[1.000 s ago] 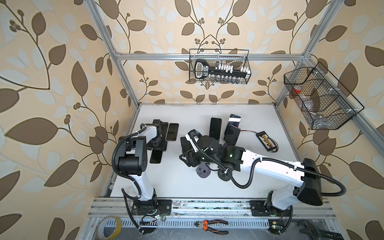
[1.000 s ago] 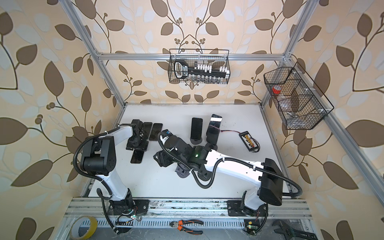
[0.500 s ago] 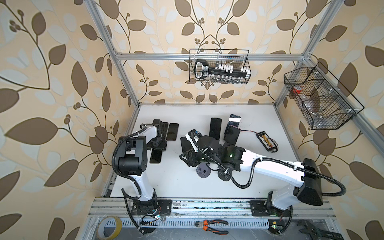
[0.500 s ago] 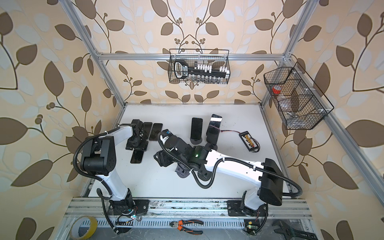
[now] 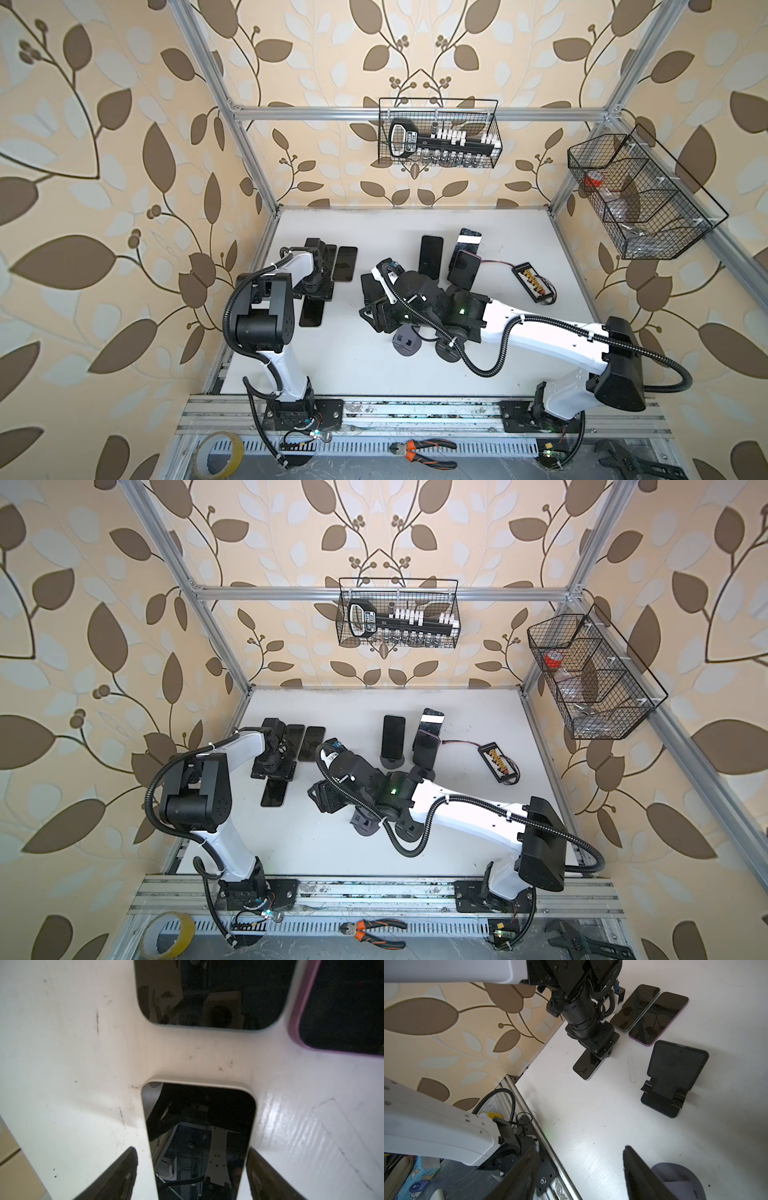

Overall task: Remove the phone from the phone stand
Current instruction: Place the phone at the middle-left of the table.

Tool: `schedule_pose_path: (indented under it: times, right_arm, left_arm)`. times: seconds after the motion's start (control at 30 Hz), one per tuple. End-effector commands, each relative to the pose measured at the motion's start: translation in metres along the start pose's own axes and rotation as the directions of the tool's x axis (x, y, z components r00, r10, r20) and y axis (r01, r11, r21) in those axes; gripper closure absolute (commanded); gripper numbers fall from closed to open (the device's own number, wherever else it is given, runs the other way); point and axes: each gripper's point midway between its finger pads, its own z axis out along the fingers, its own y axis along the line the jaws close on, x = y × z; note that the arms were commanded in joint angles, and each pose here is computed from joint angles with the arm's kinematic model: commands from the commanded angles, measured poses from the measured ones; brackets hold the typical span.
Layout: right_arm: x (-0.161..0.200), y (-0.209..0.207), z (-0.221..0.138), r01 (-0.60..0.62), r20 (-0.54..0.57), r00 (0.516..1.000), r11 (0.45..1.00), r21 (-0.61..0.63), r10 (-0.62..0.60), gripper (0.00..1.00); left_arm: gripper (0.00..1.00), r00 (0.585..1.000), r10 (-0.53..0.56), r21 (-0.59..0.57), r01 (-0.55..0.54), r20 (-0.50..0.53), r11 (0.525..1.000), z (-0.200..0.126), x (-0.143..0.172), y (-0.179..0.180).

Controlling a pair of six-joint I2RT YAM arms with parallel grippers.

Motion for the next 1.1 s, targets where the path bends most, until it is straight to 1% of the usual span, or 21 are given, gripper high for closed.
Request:
schedule_pose_path:
  times: [0.0,0.3,0.5,0.67,0.9,1.07]
  right_arm:
    - [-0.006,0.002,-0.007,0.003,0.019,1.000,1.000,0.006,-0.003,0.35]
    - [-0.011,0.001,-0.012,-0.019,0.032,0.999,1.000,0.016,0.018,0.35]
    - [-0.012,0.000,-0.015,-0.046,0.039,0.998,0.999,0.022,0.045,0.35]
    - [-0.012,-0.004,-0.016,-0.068,0.049,0.997,0.997,0.038,0.066,0.35]
    - [-0.020,-0.007,-0.018,-0.069,0.080,0.995,0.996,0.060,0.064,0.35]
    - [-0.024,-0.011,-0.022,-0.068,0.105,0.993,0.994,0.084,0.059,0.35]
  left_arm:
    - [0.18,0.996,-0.036,0.004,0.035,0.083,0.999,-0.024,-0.015,0.007]
    - [0.18,0.990,-0.052,0.024,0.049,0.133,0.999,-0.035,-0.021,0.006]
    - [0.18,0.979,-0.070,0.075,0.056,0.194,0.996,-0.049,-0.025,-0.001]
    - [0.18,0.962,-0.075,0.093,0.052,0.264,0.994,-0.066,-0.029,-0.005]
    - [0.18,0.938,-0.072,0.123,0.032,0.340,0.992,-0.085,-0.033,-0.014]
    - [0.18,0.920,-0.023,0.105,-0.020,0.392,0.994,-0.097,-0.035,-0.027]
